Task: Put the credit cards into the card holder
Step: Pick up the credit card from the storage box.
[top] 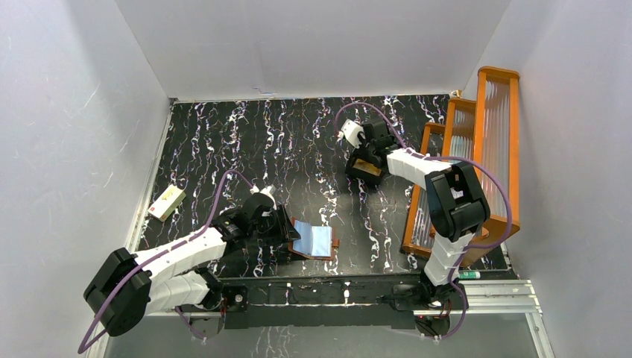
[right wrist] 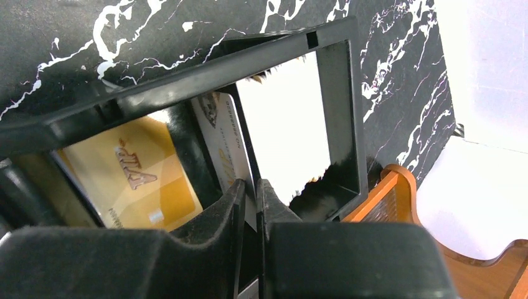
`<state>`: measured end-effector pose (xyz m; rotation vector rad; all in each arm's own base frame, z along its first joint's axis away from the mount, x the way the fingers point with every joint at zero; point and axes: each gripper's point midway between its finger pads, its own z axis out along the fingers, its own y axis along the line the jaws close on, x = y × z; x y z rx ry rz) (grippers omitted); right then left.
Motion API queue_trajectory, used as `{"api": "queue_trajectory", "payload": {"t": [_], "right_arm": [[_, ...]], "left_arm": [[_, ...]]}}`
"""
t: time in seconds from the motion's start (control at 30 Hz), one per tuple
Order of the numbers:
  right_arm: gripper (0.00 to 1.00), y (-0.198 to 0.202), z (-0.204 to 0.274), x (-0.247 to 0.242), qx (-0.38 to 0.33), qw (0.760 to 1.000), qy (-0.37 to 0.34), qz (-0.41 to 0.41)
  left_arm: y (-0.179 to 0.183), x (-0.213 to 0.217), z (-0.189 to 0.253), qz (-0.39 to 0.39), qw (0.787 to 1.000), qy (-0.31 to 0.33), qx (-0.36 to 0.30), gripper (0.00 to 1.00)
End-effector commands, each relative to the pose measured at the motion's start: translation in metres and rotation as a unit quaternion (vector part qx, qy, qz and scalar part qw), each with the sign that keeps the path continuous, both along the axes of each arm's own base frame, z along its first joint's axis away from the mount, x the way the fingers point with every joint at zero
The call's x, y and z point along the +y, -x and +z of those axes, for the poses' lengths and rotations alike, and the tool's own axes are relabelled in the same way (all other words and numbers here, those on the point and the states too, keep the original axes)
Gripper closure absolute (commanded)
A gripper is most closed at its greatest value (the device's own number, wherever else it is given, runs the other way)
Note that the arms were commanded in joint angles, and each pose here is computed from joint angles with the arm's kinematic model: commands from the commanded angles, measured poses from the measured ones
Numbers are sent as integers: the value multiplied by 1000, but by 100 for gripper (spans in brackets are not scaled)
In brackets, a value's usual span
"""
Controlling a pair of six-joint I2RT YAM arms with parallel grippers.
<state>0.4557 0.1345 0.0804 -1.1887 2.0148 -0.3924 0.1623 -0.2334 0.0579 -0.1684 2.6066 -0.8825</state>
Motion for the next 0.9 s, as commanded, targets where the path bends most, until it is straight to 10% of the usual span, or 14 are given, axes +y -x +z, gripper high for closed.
{"api": "queue_trajectory", "payload": {"t": [0.0, 0.5, 0.7, 0.87], "right_arm": [[85, -11, 42, -2, -51, 998, -22, -14], [97, 21, 62, 11, 3, 996, -86, -13], [100, 36, 100, 23, 11, 988, -151, -27], [100, 55, 127, 33, 27, 971, -229, -63]], "left_arm": [[0, 0, 5, -2, 1000, 9, -5, 65], [0, 8, -2, 10, 1000, -10, -1, 66], [3, 16, -13, 25, 999, -27, 8, 95], [-1, 9, -4, 44, 999, 4, 7, 100]]}}
